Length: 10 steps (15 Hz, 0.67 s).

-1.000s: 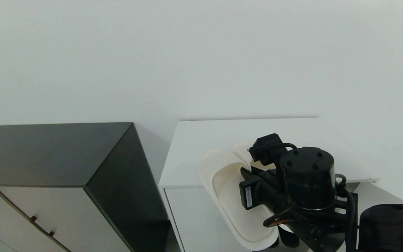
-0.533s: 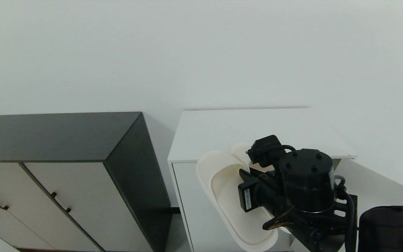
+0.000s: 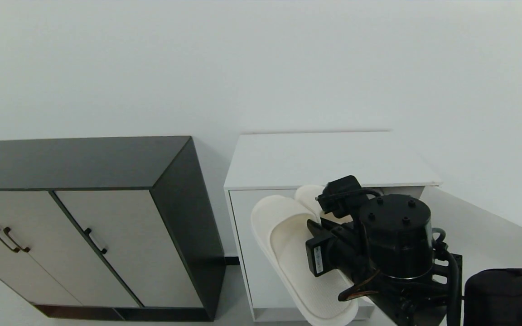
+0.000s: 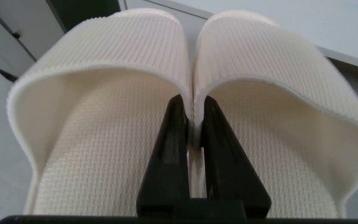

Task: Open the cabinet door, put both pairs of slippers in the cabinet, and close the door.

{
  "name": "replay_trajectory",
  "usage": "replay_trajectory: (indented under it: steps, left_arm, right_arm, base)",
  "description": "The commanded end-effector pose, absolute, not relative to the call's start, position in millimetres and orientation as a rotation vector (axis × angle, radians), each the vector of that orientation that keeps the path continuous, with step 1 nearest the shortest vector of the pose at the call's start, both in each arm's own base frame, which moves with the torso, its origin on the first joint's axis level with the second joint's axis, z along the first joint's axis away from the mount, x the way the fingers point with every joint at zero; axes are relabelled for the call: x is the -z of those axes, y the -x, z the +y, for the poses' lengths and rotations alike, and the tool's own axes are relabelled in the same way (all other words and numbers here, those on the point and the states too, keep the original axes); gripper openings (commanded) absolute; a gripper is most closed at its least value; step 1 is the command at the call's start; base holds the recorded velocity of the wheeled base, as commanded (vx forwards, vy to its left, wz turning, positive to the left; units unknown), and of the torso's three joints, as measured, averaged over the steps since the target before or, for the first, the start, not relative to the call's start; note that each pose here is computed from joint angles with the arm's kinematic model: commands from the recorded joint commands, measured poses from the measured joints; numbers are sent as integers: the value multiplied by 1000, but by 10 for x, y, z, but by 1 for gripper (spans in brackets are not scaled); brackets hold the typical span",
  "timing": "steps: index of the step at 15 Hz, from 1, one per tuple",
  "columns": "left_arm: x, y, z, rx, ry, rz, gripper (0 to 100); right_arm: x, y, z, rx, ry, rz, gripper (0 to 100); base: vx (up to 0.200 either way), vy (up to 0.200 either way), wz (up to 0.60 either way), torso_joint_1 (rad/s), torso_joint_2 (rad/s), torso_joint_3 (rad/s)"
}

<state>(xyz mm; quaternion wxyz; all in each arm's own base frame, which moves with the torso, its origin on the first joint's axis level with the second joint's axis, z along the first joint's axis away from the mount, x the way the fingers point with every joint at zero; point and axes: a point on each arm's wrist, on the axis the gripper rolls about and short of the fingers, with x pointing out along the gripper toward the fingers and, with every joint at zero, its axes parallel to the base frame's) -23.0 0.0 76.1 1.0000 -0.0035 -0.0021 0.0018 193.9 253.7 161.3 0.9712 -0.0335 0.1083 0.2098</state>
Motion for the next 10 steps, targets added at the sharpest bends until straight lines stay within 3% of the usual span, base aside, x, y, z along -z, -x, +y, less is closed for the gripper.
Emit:
replay_trajectory:
  steps: [1, 10]
  left_arm:
    - [-761, 229, 0, -5, 9, -3, 0]
    - [-761, 229, 0, -5, 9, -3, 0]
  right_arm:
    - [-1614, -1950, 2542, -421, 67, 218, 0]
    - [-1605, -1932, 2543, -426, 68, 220, 0]
  base:
    - [0, 0, 0, 0, 0, 0]
    - [0, 0, 0, 0, 0, 0]
